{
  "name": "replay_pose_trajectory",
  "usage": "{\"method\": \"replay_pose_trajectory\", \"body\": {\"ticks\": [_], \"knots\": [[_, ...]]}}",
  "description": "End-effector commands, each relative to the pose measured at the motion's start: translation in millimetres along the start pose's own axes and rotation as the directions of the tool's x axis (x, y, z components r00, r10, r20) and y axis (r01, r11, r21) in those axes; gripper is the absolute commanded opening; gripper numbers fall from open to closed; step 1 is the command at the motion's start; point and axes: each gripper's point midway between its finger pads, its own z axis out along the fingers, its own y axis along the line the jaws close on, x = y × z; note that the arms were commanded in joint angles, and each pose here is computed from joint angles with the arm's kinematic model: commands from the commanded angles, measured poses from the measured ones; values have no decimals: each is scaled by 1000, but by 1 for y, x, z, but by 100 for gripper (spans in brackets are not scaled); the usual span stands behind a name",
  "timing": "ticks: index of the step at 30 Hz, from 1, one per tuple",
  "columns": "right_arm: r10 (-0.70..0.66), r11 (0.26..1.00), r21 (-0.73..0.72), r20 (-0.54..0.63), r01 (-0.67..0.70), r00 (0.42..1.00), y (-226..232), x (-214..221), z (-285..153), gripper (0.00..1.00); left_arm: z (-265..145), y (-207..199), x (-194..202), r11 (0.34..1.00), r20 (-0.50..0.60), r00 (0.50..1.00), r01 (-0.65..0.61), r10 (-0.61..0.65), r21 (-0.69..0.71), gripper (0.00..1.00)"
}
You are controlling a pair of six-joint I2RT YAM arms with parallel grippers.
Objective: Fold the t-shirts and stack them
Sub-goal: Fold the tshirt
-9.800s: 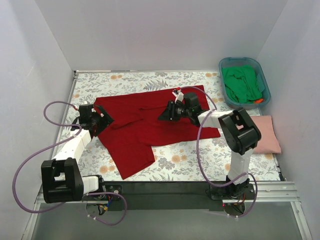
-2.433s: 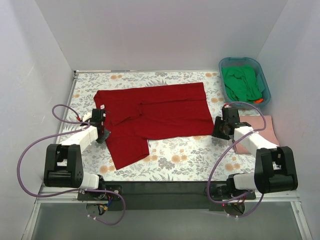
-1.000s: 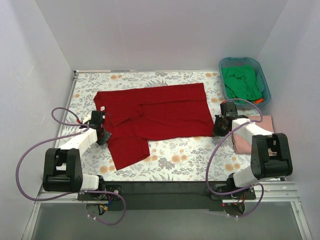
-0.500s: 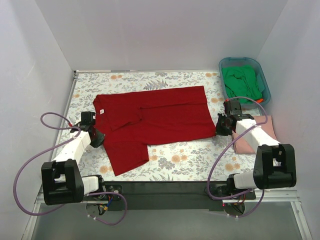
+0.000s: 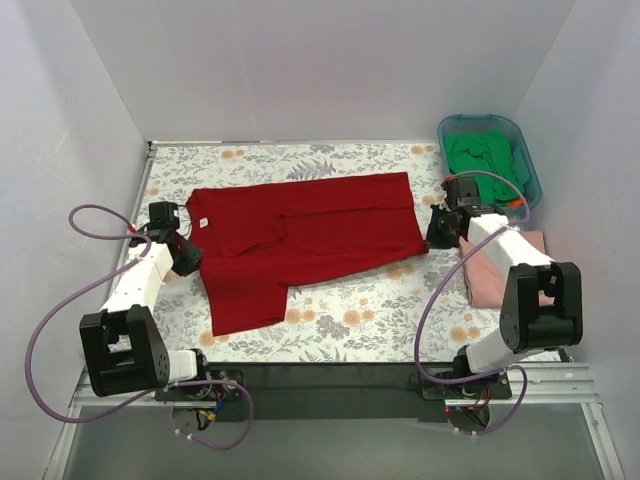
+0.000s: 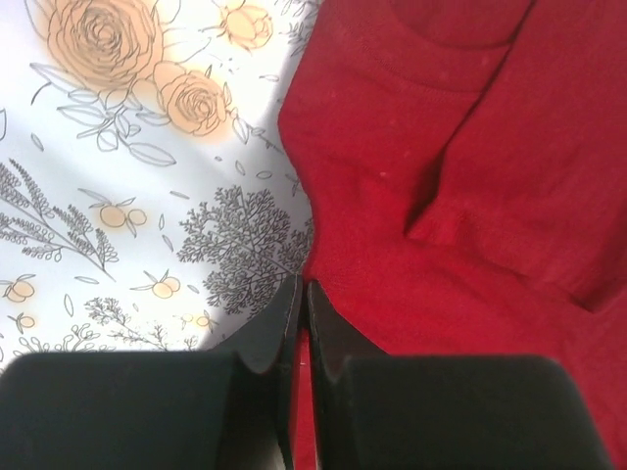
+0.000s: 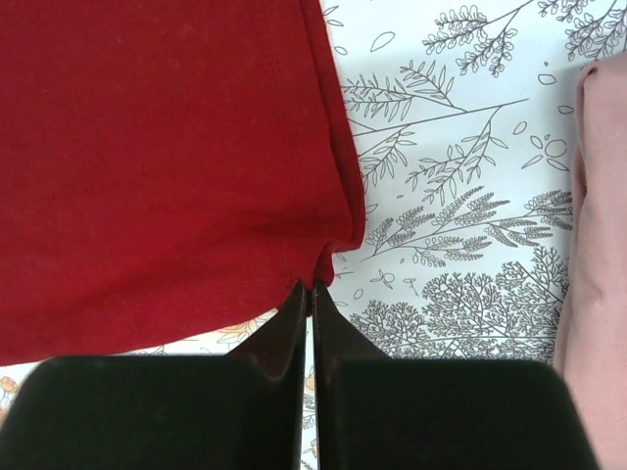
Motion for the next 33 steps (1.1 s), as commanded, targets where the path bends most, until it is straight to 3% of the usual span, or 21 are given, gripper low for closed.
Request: {"method": "replay_pose_trajectory", "body": {"ticks": [1,25,33], "knots": [[-17,1000,-18,21,18,1000,7,-19,-2,1,-7,-9,-15,1000,6,1000,0,0,24,0],[-58,998,9,93,58,994,21,-106,22,1,23,-53,-71,999,-4,1000,16,-15,35,0],[-59,998,8,69,59,996,22,-112,43,1,47,-51,-67,1000,-38,999,19,-19,0,0]]}}
